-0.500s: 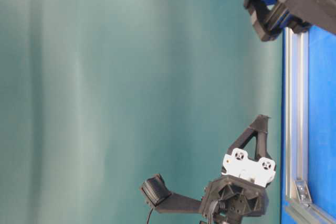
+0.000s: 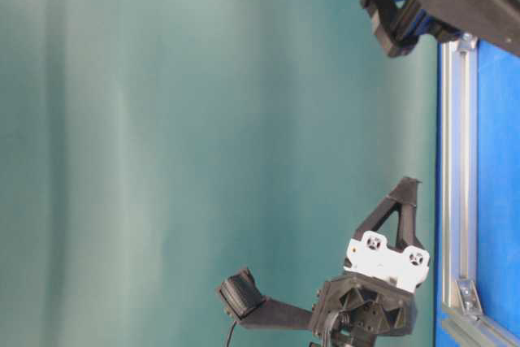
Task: Insert the wire through the string loop located on the left side.
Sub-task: 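Lower the right gripper onto the black USB cable near its plug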
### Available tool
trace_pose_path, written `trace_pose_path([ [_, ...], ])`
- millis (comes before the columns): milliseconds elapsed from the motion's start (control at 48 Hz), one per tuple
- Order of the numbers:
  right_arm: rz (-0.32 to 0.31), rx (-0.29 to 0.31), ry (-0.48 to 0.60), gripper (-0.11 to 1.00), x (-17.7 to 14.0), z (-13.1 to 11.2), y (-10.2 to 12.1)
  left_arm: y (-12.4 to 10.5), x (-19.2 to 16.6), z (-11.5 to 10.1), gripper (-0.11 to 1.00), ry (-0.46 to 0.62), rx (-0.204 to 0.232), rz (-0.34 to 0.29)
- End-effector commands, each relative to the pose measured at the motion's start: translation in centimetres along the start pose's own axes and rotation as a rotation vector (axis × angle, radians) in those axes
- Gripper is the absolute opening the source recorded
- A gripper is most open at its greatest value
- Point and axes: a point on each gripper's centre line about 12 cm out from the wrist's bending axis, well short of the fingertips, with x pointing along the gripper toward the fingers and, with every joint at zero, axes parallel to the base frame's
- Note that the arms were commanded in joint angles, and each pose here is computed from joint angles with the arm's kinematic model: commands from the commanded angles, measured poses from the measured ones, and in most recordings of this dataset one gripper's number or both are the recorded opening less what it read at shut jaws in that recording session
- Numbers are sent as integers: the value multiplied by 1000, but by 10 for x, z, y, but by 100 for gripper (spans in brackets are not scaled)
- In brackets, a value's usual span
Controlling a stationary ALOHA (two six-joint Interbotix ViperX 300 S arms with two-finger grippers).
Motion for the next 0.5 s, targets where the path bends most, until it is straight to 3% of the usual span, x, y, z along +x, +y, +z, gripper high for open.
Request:
trace_pose_path([
  [0,-10,10,-38,-2,-3,13,-3,-1,-1,18,0,-52,0,-4],
  [63,-10,13,-38,-1,-3,13,-3,-1,-1,18,0,-54,0,-4],
  [146,-10,16,-38,10,-2,13,-4,-1,-1,18,0,-52,0,-4],
  [417,-21,48,-38,87,-2,13,-5,-1,-2,17,0,-44,-1,-3],
  [480,-22,50,-36,93,-2,13,-5,-1,-2,16,0,-43,-1,-3],
])
